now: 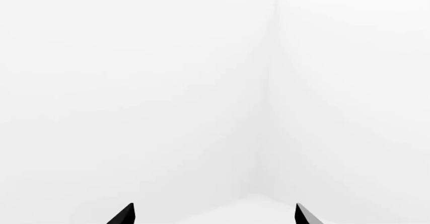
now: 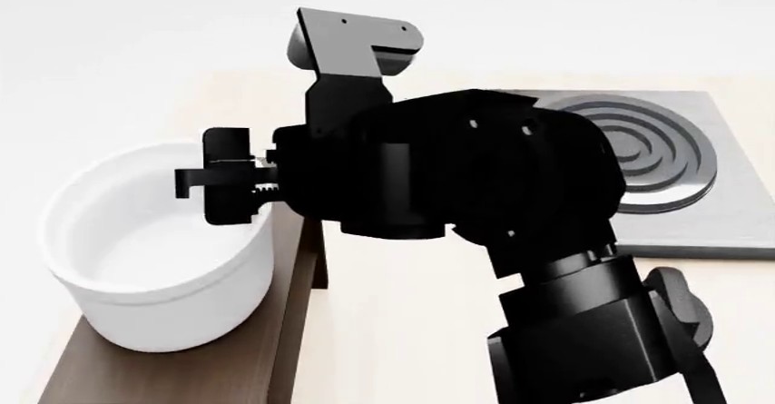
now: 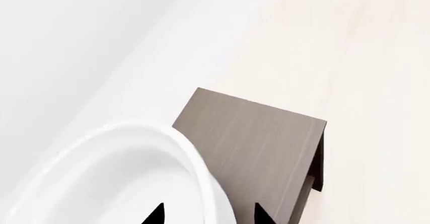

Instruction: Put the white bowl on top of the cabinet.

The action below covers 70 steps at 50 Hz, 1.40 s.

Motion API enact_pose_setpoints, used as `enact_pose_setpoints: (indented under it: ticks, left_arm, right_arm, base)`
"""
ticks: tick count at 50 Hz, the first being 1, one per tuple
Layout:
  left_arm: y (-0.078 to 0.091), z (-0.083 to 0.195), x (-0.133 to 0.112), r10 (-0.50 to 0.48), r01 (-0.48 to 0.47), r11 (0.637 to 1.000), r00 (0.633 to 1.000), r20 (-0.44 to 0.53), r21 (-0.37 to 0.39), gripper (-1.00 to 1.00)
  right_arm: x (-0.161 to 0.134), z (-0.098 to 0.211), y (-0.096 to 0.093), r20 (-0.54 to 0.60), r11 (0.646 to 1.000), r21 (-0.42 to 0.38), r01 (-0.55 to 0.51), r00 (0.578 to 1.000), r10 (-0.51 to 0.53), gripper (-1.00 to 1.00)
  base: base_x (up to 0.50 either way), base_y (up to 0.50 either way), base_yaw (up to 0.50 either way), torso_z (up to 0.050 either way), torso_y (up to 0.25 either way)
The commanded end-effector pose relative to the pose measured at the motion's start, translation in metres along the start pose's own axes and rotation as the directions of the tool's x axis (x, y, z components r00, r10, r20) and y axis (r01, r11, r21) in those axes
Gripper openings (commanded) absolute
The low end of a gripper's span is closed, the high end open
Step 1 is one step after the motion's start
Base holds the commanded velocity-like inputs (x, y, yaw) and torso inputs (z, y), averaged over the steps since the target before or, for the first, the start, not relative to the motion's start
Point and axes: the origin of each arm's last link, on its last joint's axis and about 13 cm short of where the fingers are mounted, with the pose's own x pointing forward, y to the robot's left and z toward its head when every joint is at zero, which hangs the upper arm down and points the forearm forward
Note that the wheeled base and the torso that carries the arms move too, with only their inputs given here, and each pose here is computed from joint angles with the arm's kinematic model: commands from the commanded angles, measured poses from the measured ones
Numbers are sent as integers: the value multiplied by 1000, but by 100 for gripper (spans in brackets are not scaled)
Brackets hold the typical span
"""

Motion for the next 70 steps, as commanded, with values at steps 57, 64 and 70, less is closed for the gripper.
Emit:
enact_pose_setpoints:
  ticks: [57,64,70]
  left_arm:
    - [0,1,-2,-8,8,1000,1000,7,9,100]
    - [-1,1,-2,-9,9,1000,1000,8,10,100]
    - [-1,1,-2,-11,11,1000,1000,7,9,100]
  right_arm:
    - [-33,-74,-99,617,851,-74,521,694,-371,100]
    - [-37,-79,-105,614,842,-54,536,683,-395,100]
    - [-45,-77,-105,643,833,-44,552,654,-399,100]
  base:
    - [0,0,0,0,0]
    - [0,0,0,0,0]
    - [0,0,0,0,0]
